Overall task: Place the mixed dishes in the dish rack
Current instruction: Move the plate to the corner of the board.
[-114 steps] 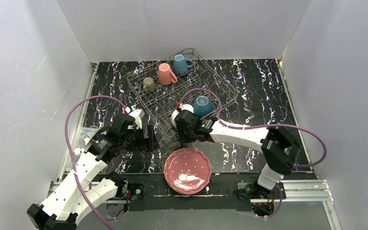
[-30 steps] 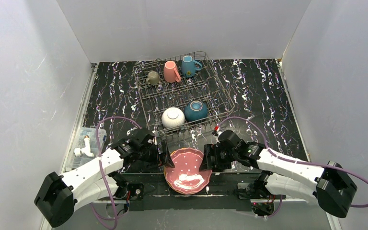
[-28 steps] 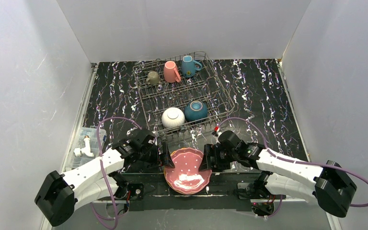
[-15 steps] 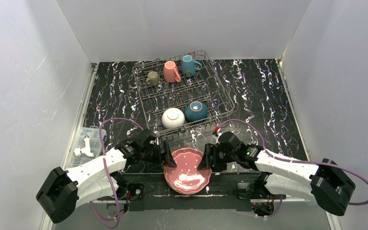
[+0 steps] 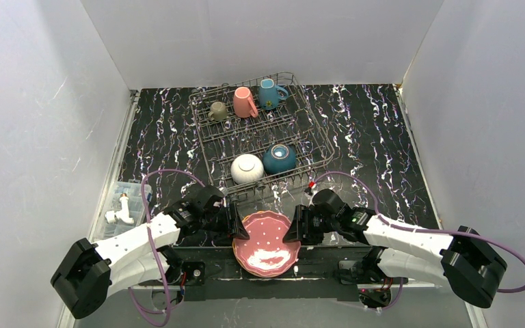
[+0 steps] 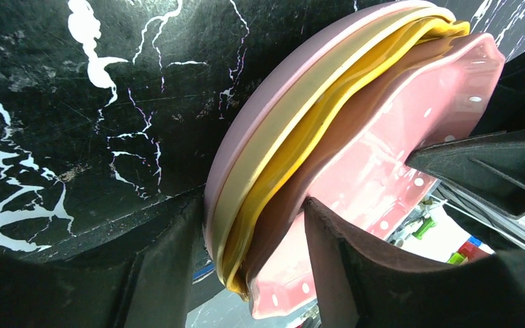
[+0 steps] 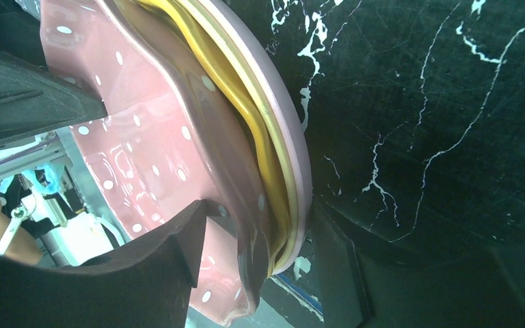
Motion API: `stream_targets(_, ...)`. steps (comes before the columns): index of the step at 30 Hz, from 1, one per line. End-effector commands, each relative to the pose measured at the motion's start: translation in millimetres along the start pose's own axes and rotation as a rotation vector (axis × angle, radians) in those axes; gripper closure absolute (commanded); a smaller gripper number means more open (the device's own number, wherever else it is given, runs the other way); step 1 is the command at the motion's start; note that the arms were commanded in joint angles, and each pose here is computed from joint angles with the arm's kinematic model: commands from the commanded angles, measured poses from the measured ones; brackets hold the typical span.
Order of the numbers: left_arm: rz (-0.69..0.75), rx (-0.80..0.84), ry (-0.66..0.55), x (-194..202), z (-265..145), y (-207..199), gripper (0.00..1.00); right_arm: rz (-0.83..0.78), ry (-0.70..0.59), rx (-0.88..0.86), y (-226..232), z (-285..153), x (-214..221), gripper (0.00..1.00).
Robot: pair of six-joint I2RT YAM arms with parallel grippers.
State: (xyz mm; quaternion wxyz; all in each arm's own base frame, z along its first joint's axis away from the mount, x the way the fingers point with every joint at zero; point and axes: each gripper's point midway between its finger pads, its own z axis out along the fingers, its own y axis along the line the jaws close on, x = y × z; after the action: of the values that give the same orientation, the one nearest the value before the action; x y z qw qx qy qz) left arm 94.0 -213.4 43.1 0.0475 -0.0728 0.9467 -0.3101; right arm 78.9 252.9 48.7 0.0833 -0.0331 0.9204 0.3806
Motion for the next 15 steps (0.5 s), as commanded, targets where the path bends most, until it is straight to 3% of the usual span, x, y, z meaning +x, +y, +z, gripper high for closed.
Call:
stream_targets(1,0.000,0.029,-0.015,-3,-1,-9,0.49,-0.009,-0.067,-0.074,24,0,-18,0.50)
stream_targets(15,0.055,0.015,-0.058,-24,-4,-28,0.56,-0.012,-0.159,-0.057,36,-1,-44,0.58)
